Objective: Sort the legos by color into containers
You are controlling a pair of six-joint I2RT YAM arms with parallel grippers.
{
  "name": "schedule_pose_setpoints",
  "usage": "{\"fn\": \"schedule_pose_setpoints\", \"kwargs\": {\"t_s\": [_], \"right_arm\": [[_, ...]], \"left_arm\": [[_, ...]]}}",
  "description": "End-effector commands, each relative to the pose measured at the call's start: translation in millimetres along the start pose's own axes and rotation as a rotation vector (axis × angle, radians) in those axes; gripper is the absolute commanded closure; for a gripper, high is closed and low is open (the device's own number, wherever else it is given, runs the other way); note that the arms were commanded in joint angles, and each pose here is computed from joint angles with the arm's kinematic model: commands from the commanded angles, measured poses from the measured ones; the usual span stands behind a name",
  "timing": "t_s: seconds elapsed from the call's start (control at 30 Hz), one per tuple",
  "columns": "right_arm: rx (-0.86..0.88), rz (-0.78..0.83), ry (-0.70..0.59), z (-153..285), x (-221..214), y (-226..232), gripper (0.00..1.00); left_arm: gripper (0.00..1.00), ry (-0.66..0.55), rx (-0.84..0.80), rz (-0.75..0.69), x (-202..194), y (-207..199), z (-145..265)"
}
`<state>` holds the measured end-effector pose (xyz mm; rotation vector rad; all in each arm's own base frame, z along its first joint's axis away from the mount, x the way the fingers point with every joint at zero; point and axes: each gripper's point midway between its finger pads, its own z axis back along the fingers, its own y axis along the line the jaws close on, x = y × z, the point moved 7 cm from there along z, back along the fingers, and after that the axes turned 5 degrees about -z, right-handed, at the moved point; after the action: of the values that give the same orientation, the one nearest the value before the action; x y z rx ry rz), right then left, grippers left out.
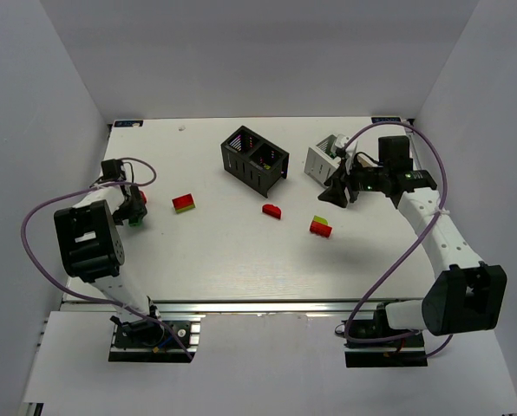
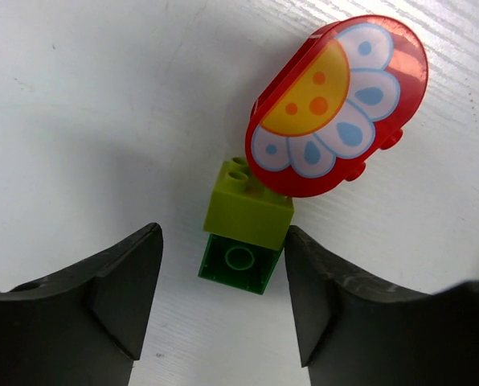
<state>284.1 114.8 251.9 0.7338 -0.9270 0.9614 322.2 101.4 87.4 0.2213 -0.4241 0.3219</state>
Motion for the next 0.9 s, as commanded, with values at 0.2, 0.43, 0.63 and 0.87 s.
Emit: {"fn": "schedule_pose_setpoints", "kwargs": {"t_s": [0.2, 0.43, 0.63, 0.87], "right_arm": [[-0.021, 0.058, -0.043, 5.2, 25.5, -3.9, 0.43], [-0.029, 0.079, -0.055, 8.7, 32.3, -3.6, 0.43], [-0.058, 0.093, -0.079, 18.2, 40.4, 3.0, 0.48], [-0.214, -0.013, -0.145, 42.9, 48.5, -9.8, 1.00]], "left_arm": [[0.46, -0.069, -0.045, 0.003, 13.7, -2.4, 4.3], [0.72, -0.110, -0.118, 0.049, 11.9, -9.6, 18.8], [0.79, -0.178, -0.365, 0.141, -0.4, -51.8, 63.3], [0.81, -0.367, -0.815, 0.175, -11.1, -156.9, 167.3]]}}
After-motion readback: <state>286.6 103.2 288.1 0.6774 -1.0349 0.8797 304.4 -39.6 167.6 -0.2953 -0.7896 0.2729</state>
